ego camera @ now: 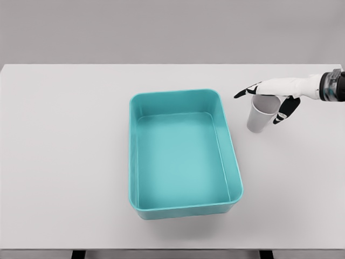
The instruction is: Put the paper cup into the basket with your right arm
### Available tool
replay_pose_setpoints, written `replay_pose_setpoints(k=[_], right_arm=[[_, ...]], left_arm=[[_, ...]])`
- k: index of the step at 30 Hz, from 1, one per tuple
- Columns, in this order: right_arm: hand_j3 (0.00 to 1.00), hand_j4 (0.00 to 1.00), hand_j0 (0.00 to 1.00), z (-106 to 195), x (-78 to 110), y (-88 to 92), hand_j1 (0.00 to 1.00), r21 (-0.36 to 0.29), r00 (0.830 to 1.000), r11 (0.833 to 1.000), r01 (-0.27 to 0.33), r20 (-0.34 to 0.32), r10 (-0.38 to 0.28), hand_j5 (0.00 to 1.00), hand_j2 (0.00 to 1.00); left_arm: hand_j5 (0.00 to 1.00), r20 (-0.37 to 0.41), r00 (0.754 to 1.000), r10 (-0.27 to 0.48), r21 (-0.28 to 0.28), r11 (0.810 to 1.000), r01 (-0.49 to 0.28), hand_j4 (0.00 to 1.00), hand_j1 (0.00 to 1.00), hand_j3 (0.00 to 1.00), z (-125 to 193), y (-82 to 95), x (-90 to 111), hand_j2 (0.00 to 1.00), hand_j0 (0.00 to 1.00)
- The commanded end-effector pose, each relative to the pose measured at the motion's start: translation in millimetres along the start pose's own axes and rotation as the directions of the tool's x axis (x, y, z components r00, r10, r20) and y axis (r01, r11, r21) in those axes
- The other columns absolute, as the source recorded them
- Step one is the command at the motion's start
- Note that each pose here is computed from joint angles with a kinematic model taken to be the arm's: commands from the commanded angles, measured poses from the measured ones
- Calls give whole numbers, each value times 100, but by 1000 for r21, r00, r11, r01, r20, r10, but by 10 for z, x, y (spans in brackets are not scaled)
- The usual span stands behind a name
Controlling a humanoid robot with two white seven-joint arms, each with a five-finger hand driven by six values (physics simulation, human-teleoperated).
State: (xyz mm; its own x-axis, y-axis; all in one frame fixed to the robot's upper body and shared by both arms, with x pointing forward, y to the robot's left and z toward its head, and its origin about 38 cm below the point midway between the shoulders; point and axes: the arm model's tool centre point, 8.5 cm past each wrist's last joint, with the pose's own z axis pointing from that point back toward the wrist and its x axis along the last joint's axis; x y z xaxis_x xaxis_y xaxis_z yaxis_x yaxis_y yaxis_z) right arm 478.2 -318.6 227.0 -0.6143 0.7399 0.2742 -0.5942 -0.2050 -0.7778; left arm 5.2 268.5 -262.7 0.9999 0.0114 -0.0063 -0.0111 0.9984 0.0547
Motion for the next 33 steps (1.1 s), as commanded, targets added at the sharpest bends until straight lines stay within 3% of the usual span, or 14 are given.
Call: replay_pose_setpoints(k=[1, 7, 33], right_arm=[[98, 98, 98, -4, 8, 0, 98, -1, 1000, 1000, 2, 3, -2, 98, 98], [77, 77, 77, -8, 15, 13, 77, 8, 1000, 1000, -9, 5, 9, 77, 77], [68, 68, 68, 254, 167, -117, 68, -14, 997, 997, -78, 17, 79, 68, 68]], left_arm=[[100, 1, 1000, 0, 0, 1000, 0, 100, 100, 100, 0, 0, 1, 100, 100], [100, 0, 1000, 0, 0, 1000, 0, 100, 100, 100, 0, 0, -1, 100, 100], [100, 1, 1000, 0, 0, 1000, 0, 100, 100, 100, 0, 0, 1, 100, 100]])
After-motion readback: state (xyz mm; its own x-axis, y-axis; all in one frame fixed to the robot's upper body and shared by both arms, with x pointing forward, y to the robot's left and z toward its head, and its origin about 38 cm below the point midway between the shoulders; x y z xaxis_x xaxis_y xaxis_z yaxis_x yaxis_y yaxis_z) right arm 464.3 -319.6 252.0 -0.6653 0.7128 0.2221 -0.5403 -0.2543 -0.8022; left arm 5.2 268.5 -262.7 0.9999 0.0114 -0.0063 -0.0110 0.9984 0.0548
